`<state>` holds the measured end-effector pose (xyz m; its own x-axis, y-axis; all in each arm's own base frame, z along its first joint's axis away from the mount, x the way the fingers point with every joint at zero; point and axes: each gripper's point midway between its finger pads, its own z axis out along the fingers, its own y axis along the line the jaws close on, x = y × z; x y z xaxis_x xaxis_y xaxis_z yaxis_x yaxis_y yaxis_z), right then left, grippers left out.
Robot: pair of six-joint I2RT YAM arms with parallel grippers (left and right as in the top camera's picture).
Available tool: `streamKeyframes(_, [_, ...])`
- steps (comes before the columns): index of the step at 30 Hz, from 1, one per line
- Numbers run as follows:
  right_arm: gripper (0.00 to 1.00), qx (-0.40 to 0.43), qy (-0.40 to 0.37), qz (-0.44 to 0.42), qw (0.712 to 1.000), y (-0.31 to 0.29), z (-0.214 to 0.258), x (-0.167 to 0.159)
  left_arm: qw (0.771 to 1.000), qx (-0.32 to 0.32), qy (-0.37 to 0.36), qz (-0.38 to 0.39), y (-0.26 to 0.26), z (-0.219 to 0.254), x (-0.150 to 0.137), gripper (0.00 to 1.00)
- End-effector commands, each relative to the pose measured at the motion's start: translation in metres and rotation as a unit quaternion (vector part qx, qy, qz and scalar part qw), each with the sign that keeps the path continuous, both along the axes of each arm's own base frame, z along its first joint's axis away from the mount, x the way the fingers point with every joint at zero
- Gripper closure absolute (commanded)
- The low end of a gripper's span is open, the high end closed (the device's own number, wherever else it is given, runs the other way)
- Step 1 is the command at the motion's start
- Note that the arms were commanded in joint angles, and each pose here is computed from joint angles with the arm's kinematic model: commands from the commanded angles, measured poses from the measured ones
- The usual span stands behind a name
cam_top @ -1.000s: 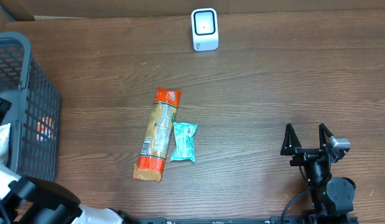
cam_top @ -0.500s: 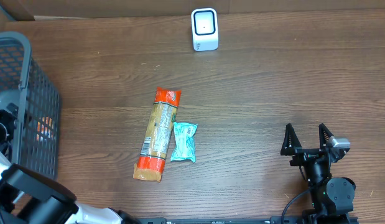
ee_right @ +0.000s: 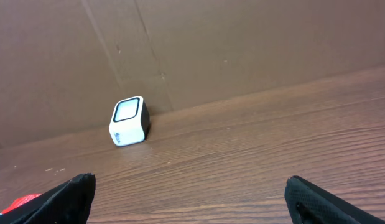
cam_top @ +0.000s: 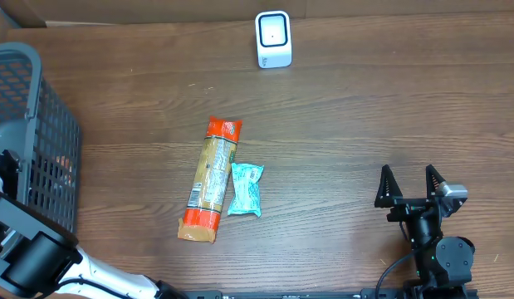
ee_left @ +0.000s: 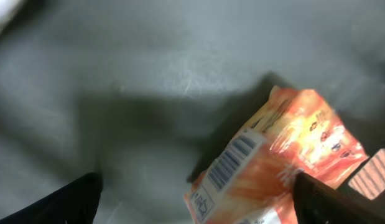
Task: Scan the item barcode
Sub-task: 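Reach the left gripper into the basket and grasp the small orange box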
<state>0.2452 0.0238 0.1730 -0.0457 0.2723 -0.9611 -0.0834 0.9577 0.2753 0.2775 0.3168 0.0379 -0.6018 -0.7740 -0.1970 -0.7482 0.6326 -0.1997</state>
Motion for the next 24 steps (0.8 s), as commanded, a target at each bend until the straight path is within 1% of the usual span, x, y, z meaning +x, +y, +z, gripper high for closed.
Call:
streamKeyframes(1, [0.0, 0.0, 0.0, -0.001, 1.0, 0.0, -0.002, 0.0, 0.999, -0.031, 0.009, -0.017, -0.01, -0.028, 0.002, 0.11])
streamKeyframes(4, [0.0, 0.0, 0.0, -0.001, 1.0, 0.0, -0.002, 0.0, 0.999, -0.039, 0.014, -0.018, -0.012, -0.036, 0.002, 0.12])
streamKeyframes(5, [0.0, 0.0, 0.0, -0.001, 1.0, 0.0, -0.002, 0.0, 0.999, -0.04, 0.018, -0.017, -0.012, -0.039, 0.0, 0.21])
streamKeyframes(7, [0.0, 0.0, 0.0, -0.001, 1.0, 0.0, -0.002, 0.0, 0.999, -0.039, 0.02, -0.017, -0.012, -0.04, 0.0, 0.35])
streamKeyframes(8, [0.0, 0.0, 0.0, -0.001, 1.0, 0.0, -0.002, 0.0, 0.999, -0.038, 0.021, -0.017, -0.012, -0.04, -0.001, 0.44])
streamKeyframes(9, [0.0, 0.0, 0.0, -0.001, 1.0, 0.0, -0.002, 0.0, 0.999, -0.038, 0.021, -0.017, -0.012, -0.04, -0.001, 0.5])
streamKeyframes(11, [0.0, 0.0, 0.0, -0.001, 1.0, 0.0, -0.002, 0.0, 0.999, -0.039, 0.022, -0.016, -0.012, -0.04, -0.001, 0.65])
streamKeyframes(14, [0.0, 0.0, 0.0, -0.001, 1.0, 0.0, -0.002, 0.0, 0.999, -0.04, 0.022, -0.015, -0.012, -0.04, -0.002, 0.78])
streamKeyframes(16, [0.0, 0.0, 0.0, -0.001, 1.0, 0.0, -0.002, 0.0, 0.999, -0.041, 0.023, -0.015, -0.012, -0.039, -0.002, 0.92])
streamKeyframes(17, [0.0, 0.0, 0.0, -0.001, 1.0, 0.0, -0.002, 0.0, 0.999, -0.042, 0.024, -0.015, -0.012, -0.038, -0.002, 0.96])
streamKeyframes(21, [0.0, 0.0, 0.0, -0.001, 1.0, 0.0, -0.002, 0.0, 0.999, -0.042, 0.023, -0.01, -0.007, -0.024, 0.002, 0.96])
streamKeyframes(24, [0.0, 0.0, 0.0, -0.001, 1.0, 0.0, -0.002, 0.0, 0.999, -0.042, 0.017, 0.007, 0.001, 0.002, 0.009, 0.96])
